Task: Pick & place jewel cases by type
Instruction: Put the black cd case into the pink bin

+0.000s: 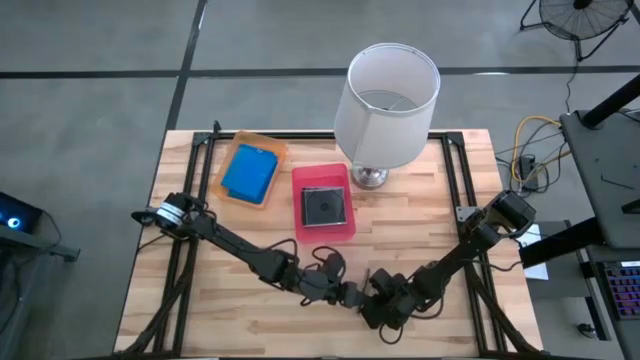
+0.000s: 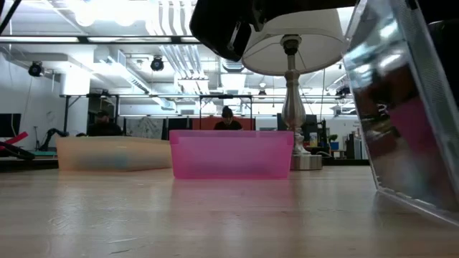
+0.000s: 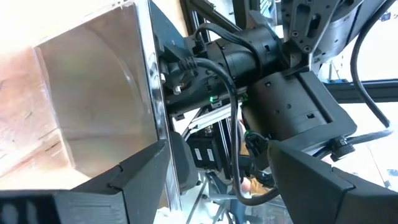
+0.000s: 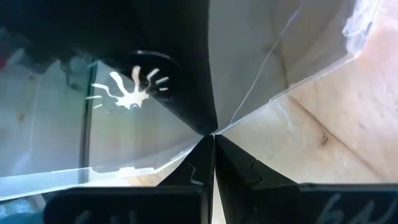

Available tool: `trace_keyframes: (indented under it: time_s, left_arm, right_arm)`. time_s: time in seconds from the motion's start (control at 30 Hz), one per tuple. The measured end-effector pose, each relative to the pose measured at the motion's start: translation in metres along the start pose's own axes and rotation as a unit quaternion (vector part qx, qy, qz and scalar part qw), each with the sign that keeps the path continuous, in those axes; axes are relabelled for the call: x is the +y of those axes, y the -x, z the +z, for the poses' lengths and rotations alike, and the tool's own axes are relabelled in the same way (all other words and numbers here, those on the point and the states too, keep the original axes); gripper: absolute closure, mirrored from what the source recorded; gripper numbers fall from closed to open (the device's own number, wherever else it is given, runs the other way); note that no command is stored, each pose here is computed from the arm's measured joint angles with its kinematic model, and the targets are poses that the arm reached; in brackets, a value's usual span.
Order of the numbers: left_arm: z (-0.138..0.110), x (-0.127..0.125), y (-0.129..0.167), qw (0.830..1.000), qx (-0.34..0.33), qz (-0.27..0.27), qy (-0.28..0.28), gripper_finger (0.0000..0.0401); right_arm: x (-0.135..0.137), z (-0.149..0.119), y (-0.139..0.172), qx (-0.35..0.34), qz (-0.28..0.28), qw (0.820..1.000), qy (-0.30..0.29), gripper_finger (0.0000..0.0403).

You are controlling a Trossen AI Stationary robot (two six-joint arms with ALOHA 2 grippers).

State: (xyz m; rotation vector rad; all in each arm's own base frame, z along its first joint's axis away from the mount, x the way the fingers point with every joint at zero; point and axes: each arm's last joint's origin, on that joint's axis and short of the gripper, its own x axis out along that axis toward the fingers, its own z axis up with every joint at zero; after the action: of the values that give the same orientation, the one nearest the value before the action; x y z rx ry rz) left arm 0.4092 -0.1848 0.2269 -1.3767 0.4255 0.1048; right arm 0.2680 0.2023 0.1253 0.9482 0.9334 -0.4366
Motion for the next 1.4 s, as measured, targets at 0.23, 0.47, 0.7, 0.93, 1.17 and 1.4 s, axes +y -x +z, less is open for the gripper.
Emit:
trace_keyframes:
  time_s: [0.23, 0.47, 0.7, 0.93, 1.17, 1.4]
  left_arm:
    - [0.0015, 0.0004, -0.0003, 1.0, -0.001, 0.001, -0.002, 0.0138]
    - [0.0018, 0.0004, -0.0004, 1.0, -0.001, 0.001, -0.002, 0.0138]
    - [0.0017, 0.0004, -0.0004, 1.0, 0.0, 0.001, -0.003, 0.0138]
    - [0.0023, 0.0025, -0.0005, 1.0, 0.0, 0.012, -0.009, 0.0139]
    - [0.0022, 0.0033, -0.0006, 1.0, 0.004, 0.015, -0.019, 0.0154]
    - [0.0026, 0.0025, -0.0007, 1.0, 0.002, 0.011, -0.021, 0.0161]
  right_arm:
    - [-0.0002, 0.0015, -0.0002, -0.012, 0.001, 1.0, 0.003, 0.0394]
    - [0.0, 0.0019, 0.0, -0.014, 0.002, 1.0, 0.007, 0.0394]
    - [0.0012, 0.0029, -0.0003, -0.028, 0.011, 0.999, 0.014, 0.0394]
    - [0.0016, 0.0032, -0.0002, -0.028, 0.014, 0.999, 0.013, 0.0395]
    - [0.0018, 0.0039, -0.0002, -0.029, 0.014, 0.999, 0.019, 0.0395]
    - [0.0029, 0.0044, -0.0003, -0.04, 0.021, 0.999, 0.025, 0.0395]
